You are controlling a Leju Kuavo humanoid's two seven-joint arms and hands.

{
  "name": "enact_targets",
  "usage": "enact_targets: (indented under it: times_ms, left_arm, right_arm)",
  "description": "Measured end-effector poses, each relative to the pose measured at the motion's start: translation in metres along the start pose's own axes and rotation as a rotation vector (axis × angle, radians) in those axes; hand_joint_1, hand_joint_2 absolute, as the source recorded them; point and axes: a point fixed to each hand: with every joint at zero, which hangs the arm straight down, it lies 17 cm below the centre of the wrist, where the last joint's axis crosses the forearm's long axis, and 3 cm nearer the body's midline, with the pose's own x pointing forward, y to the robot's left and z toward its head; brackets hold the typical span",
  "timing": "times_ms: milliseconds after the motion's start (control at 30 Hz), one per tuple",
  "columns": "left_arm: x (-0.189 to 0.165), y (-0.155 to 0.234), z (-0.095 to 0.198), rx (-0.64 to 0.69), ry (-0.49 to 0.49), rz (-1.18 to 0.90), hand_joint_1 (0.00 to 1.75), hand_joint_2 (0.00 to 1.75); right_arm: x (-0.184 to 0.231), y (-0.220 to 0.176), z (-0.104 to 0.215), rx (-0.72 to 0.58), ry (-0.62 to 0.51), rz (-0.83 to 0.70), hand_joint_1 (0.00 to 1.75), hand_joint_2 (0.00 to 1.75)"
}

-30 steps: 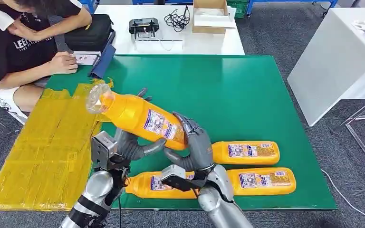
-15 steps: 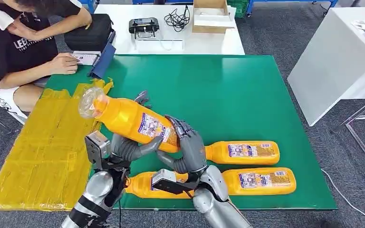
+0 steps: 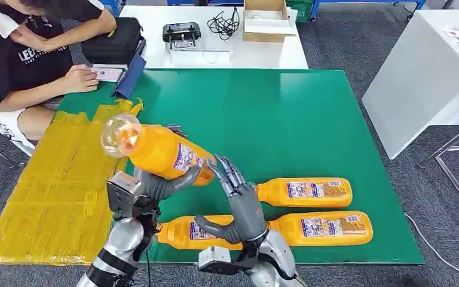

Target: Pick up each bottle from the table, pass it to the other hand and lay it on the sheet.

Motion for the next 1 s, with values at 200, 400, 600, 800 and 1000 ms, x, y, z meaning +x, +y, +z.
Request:
enact_targets:
  times_ms: [200, 400, 600, 800, 1000]
  left_arm:
    - [-0.018, 0.024, -0.014, -0.003, -0.042, -0.541, 1.75, 1.75]
    - [-0.075, 0.055, -0.027, -0.115, 0.041, -1.06, 1.75, 1.75]
    - [-0.105, 0.075, -0.028, -0.162, 0.107, -1.207, 1.75, 1.75]
    - [-0.186, 0.131, -0.007, -0.291, 0.351, -1.452, 1.75, 1.75]
    - [-0.217, 0.161, 0.008, -0.333, 0.455, -1.519, 1.75, 1.75]
  right_arm:
    - [0.009, -0.05, 0.018, -0.085, 0.009, 0.02, 0.0, 0.0]
    - [0.01, -0.093, 0.033, -0.139, 0.034, 0.036, 0.0, 0.0]
    - [0.011, -0.111, 0.038, -0.166, 0.04, 0.054, 0.0, 1.75]
    - [0.016, -0.093, 0.051, -0.049, 0.026, -0.029, 0.0, 1.75]
    - [0.016, -0.087, 0.057, -0.009, 0.019, -0.018, 0.0, 1.75]
